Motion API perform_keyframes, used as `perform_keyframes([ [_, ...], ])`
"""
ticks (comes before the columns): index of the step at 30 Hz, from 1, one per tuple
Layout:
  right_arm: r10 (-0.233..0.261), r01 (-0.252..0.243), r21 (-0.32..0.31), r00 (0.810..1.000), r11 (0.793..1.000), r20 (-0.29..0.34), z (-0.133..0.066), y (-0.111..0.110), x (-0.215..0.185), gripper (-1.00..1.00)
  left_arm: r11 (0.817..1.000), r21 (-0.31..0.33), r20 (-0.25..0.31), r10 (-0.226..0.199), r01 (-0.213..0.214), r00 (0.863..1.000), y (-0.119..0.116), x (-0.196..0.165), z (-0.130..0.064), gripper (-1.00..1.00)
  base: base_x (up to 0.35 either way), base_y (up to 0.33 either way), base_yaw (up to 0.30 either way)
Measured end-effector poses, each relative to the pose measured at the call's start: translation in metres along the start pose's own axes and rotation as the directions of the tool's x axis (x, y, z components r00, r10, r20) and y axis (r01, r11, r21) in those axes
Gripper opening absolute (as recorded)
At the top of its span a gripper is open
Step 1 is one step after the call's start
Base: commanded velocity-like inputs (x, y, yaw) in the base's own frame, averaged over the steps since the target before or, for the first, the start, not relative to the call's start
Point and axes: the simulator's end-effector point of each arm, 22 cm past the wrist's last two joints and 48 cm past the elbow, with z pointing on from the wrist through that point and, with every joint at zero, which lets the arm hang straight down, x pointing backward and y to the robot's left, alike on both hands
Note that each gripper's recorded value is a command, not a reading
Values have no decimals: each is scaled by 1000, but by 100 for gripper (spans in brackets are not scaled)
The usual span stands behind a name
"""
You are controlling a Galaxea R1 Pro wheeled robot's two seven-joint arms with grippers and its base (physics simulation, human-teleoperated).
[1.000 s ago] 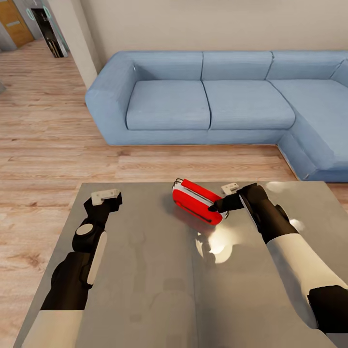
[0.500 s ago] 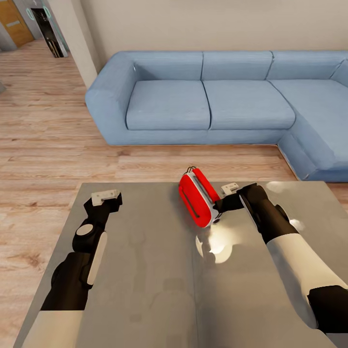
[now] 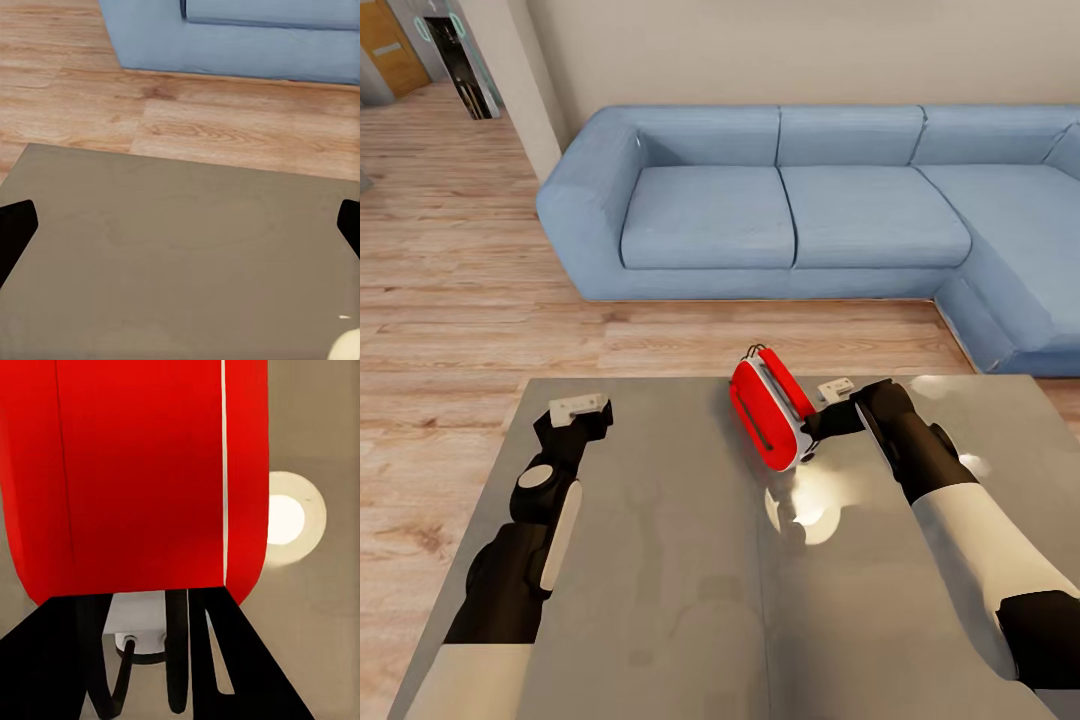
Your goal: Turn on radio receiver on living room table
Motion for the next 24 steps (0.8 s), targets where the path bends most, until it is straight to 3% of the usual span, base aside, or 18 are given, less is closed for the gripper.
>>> perform_keyframes([
  [24,-11,10,27,1000,1000,18,-15,-6,-8,-100,1000,3,15,-5,5,1000,0,-11,-7,100,0,0,0],
])
